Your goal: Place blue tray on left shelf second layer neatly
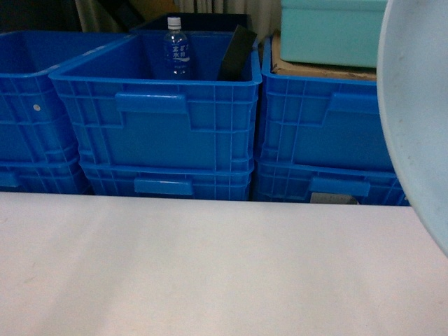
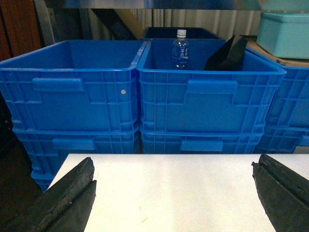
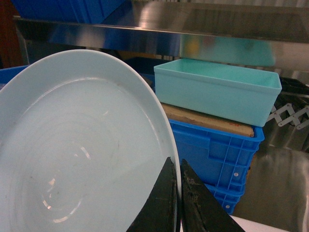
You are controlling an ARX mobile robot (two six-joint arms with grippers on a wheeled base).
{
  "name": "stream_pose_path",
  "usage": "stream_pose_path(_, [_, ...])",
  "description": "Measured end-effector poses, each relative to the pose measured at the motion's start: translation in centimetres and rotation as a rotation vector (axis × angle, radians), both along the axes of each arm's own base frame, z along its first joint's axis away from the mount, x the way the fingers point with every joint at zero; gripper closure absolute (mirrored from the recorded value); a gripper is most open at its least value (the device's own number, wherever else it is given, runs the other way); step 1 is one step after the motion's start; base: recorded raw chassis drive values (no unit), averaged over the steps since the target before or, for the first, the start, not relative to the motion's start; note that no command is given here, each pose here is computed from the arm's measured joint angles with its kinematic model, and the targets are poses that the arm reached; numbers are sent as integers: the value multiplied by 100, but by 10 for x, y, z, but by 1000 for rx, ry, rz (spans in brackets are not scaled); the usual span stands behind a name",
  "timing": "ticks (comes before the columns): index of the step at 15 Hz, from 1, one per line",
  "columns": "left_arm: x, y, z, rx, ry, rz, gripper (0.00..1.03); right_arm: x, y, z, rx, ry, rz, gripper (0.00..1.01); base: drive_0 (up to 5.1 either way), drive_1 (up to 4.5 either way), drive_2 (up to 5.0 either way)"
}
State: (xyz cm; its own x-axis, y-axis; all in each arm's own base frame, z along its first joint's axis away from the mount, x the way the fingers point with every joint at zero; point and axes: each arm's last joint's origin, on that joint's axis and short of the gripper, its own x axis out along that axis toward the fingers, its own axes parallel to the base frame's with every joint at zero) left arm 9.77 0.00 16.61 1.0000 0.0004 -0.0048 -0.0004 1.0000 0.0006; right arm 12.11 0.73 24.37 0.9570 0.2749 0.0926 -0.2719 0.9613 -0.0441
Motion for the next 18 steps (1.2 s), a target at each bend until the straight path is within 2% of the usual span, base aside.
stream_pose_path(2, [0, 0, 0, 0, 0, 0, 5, -6, 1, 11, 10, -38, -3, 99, 0, 0, 0])
stream_pose_path(4, [0, 0, 0, 0, 0, 0, 5, -13, 5, 21, 15, -74, 23, 99, 0, 0, 0])
stream_pose_path(9, [0, 0, 0, 0, 0, 0, 5, -17, 7, 20, 23, -79, 26, 99, 0, 0, 0])
stream_pose_path(12, [0, 0, 0, 0, 0, 0, 5, -15, 6, 10, 0, -44, -3, 99, 0, 0, 0])
stream_pose_path(18, [0, 0, 0, 0, 0, 2, 5, -15, 6, 11, -6, -50, -3, 99, -32, -32, -32])
